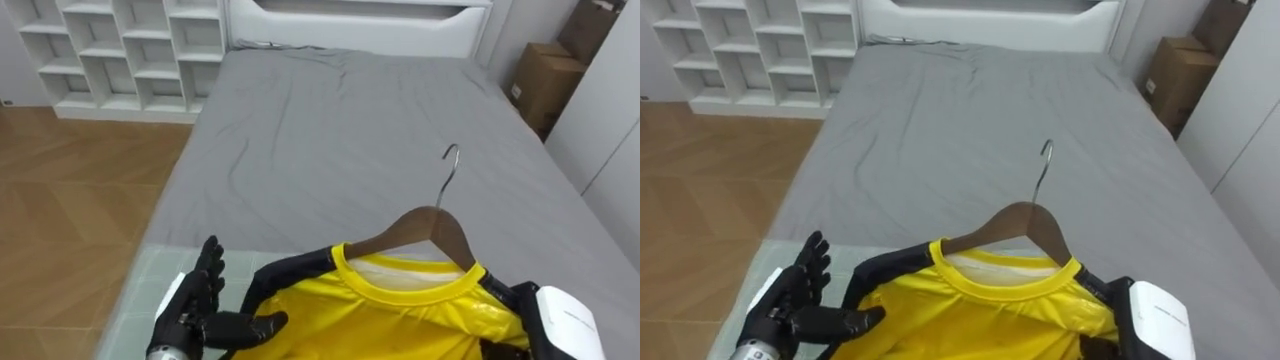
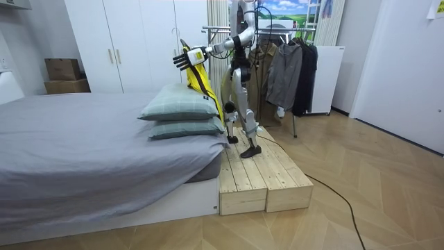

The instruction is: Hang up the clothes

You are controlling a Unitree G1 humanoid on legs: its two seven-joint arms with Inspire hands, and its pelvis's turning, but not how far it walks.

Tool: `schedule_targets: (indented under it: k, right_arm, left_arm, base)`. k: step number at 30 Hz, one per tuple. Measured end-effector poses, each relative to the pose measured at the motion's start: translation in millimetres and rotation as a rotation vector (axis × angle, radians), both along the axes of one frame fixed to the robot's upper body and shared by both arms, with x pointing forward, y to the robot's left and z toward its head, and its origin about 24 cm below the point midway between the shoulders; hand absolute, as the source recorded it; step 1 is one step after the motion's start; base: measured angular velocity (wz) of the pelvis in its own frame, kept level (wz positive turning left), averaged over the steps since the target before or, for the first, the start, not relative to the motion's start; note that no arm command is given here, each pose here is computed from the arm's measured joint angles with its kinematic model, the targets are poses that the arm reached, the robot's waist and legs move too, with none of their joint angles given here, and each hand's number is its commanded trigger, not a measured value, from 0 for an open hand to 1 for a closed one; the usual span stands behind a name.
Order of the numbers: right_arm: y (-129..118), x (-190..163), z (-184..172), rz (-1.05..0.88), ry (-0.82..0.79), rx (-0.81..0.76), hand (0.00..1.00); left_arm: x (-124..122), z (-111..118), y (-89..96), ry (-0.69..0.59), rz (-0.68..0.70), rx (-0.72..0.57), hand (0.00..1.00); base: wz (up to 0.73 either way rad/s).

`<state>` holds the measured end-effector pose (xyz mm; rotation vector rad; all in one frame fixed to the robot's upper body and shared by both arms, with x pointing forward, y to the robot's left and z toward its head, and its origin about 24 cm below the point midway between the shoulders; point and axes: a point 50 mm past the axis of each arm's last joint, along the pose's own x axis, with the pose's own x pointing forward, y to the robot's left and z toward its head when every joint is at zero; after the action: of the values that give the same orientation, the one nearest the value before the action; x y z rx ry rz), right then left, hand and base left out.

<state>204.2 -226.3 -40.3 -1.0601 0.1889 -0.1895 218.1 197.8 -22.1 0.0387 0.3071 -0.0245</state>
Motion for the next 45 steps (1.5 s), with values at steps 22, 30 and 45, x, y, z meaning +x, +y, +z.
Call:
schedule_targets:
  k: [22,30,45]
  right_arm:
    - [31.0,31.3,1.3,0.101,0.032,0.03,1.0]
    - [26.1,31.1,2.1,0.087,0.033,0.031,1.0]
    - [30.7,42.4,25.4,0.132,-0.078,-0.084,1.0]
  left_arm:
    - [15.3,2.2,-12.3,-0.021,0.025,-0.083,0.0]
    - [15.4,0.2,-20.9,-0.018,0.053,-0.16,0.0]
    - [25.3,7.9,-16.3,-0.052,0.1,-0.159,0.0]
  base:
    - [-1.08]
    - [-1.01]
    - [-0.42]
